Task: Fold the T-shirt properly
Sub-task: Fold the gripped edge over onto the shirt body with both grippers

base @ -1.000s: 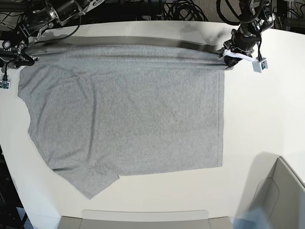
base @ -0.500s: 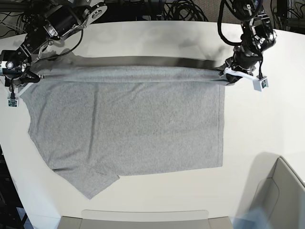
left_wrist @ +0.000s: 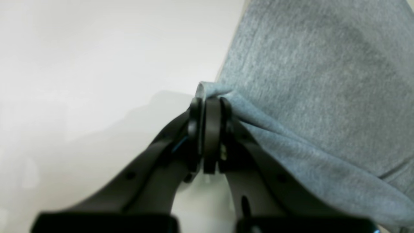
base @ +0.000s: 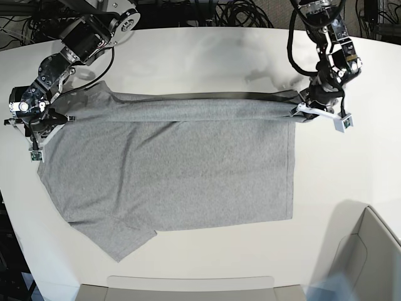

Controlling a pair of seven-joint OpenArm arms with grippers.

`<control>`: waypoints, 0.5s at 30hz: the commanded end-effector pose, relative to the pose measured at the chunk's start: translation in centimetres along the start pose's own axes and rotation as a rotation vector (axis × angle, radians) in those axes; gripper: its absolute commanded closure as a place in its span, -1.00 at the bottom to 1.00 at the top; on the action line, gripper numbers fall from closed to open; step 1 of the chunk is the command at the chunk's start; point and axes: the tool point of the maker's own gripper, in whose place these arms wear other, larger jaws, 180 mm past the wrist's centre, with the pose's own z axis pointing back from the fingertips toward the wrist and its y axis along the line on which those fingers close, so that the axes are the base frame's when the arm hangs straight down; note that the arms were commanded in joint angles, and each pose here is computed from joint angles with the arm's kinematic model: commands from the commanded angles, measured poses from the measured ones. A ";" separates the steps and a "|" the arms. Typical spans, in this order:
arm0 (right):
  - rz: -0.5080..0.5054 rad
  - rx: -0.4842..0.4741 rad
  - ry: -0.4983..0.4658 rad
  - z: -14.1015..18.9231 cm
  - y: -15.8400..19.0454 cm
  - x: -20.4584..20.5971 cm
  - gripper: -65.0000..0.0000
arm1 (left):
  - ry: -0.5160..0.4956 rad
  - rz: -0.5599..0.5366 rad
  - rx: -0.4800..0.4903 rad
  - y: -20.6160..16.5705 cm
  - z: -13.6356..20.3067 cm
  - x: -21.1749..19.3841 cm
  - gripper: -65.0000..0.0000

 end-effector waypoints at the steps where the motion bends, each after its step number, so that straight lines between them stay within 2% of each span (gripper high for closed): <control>1: 0.014 -0.007 -0.074 0.4 -0.6 2.4 1.00 | -0.050 -0.006 -0.002 -0.2 0.2 1.5 1.00; 8: -0.003 0.050 -0.131 -1.0 0.7 4.1 1.00 | -0.066 -0.006 -0.011 -1.1 -0.6 3.1 1.00; 15: -0.017 0.047 -0.196 -0.6 0.3 6.6 1.00 | -0.065 -0.029 -0.053 -3.7 -1.0 3.5 1.00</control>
